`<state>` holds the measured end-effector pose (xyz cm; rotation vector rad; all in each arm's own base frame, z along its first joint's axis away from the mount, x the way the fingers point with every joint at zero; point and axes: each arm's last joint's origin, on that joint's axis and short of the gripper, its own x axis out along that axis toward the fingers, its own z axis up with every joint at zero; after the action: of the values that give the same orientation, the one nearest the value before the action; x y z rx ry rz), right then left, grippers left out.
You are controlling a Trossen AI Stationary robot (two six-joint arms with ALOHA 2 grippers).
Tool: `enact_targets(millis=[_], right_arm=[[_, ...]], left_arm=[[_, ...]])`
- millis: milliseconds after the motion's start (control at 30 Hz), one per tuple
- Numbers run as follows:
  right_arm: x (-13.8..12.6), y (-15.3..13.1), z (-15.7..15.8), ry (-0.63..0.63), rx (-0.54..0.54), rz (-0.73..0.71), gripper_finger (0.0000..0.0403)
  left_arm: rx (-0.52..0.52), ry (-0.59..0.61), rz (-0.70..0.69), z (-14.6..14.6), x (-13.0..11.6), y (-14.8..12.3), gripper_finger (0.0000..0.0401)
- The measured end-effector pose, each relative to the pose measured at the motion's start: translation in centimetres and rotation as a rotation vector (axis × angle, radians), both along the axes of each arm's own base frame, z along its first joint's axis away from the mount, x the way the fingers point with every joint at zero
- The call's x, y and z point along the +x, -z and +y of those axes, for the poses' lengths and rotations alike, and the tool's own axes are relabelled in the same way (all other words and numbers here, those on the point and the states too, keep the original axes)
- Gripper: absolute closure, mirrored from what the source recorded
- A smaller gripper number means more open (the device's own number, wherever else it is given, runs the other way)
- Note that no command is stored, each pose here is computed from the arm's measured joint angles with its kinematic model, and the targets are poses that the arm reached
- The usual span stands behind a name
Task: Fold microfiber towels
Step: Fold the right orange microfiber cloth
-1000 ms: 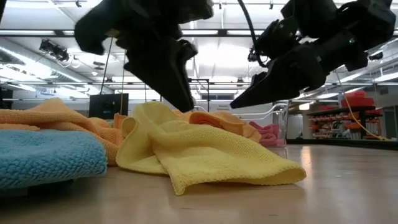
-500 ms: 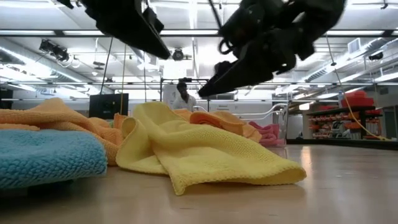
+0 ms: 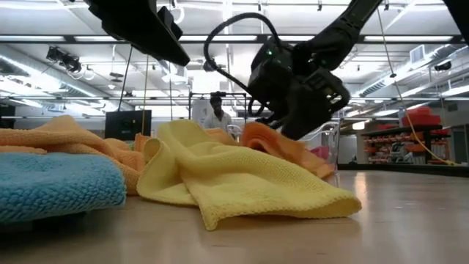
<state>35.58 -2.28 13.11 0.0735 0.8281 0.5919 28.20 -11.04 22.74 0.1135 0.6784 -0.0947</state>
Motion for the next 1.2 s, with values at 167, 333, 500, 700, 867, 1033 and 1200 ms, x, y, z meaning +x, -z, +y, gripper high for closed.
enact_targets(millis=[167, 333, 500, 700, 867, 1033, 1200], right_arm=[[-0.4, 0.5, 0.6, -0.015, 0.006, 0.065, 0.0084], [-0.6, 0.2, 0.7, -0.015, -0.028, 0.071, 0.0116], [-0.5, 0.8, 1.4, -0.034, -0.123, 0.071, 0.0150], [-0.9, 0.4, 2.3, -0.062, -0.174, 0.083, 0.0237], [-2.0, -0.1, 1.9, 0.013, -0.192, 0.206, 0.0345], [-3.0, -0.2, 1.9, 0.105, -0.171, 0.346, 0.0366], [-4.1, -0.3, 2.6, 0.243, -0.188, 0.513, 0.0345]], left_arm=[[0.022, 0.010, 0.017, 0.1, -0.1, 0.1, 0.0363], [0.038, 0.009, 0.026, 0.4, 0.0, 0.2, 0.0362], [0.049, 0.002, 0.046, 0.7, 0.0, 0.4, 0.0362], [0.051, 0.002, 0.053, 0.7, -0.1, 0.4, 0.0368], [0.043, -0.005, 0.054, 0.7, -0.1, 0.4, 0.0363], [0.041, -0.005, 0.051, 0.7, -0.1, 0.4, 0.0363], [0.036, -0.009, 0.047, 0.7, 0.0, 0.4, 0.0372]])
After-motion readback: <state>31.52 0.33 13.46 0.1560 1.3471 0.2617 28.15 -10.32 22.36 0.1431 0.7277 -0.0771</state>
